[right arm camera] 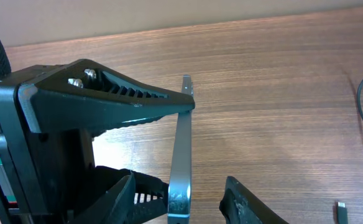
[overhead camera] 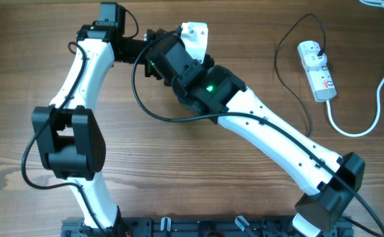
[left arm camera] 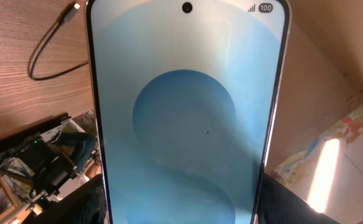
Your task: Plug charger to phone and switch on socket
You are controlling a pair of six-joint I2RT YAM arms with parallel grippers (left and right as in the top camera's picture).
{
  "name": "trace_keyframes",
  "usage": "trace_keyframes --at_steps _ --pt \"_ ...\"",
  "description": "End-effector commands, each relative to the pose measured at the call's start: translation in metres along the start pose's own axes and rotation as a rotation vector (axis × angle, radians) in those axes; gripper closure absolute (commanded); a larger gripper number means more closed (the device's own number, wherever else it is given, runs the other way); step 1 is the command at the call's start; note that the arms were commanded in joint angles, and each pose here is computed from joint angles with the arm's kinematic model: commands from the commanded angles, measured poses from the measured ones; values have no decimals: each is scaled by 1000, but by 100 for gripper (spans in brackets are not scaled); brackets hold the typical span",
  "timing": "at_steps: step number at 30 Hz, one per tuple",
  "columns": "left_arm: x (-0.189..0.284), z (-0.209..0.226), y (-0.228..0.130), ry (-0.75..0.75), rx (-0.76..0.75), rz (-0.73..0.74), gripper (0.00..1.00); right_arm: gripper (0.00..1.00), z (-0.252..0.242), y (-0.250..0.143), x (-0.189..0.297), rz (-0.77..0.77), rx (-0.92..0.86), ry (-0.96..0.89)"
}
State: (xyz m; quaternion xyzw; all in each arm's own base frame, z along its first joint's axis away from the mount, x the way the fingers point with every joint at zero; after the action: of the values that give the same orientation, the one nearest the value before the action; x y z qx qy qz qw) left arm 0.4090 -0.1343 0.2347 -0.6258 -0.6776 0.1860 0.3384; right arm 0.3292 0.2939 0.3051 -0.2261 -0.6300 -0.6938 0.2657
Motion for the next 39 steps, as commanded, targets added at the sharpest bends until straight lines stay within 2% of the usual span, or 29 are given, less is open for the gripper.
trace_keyframes --at_steps 1,2,20,25,39 --pt "3 -10 -19 -20 -43 23 34 55 0 1 -9 -8 -2 -31" --pt "3 -10 -19 -20 -43 23 34 57 0 0 -10 -4 2 -34" --pt "3 -10 -19 -20 -43 23 34 68 1 1 -11 -14 -6 -30" --pt "3 -10 -19 -20 -43 23 33 76 1 1 -11 -13 -6 -30" --pt "3 -10 -19 -20 -44 23 33 80 2 1 -11 -12 -8 -27"
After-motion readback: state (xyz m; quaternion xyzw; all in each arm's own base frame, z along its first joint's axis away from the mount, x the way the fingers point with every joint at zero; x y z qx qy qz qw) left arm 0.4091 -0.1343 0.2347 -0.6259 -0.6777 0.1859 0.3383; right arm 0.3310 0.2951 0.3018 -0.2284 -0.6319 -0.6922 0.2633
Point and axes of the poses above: each gripper's point midway between its finger pads, its own x axis back along the fingers, its own z axis along the line the jaws close on, y = z × x, the point moved 7 cm from there along x, back along the fingers, and after that the axes turned 2 degrees about x, right-handed, at the moved point
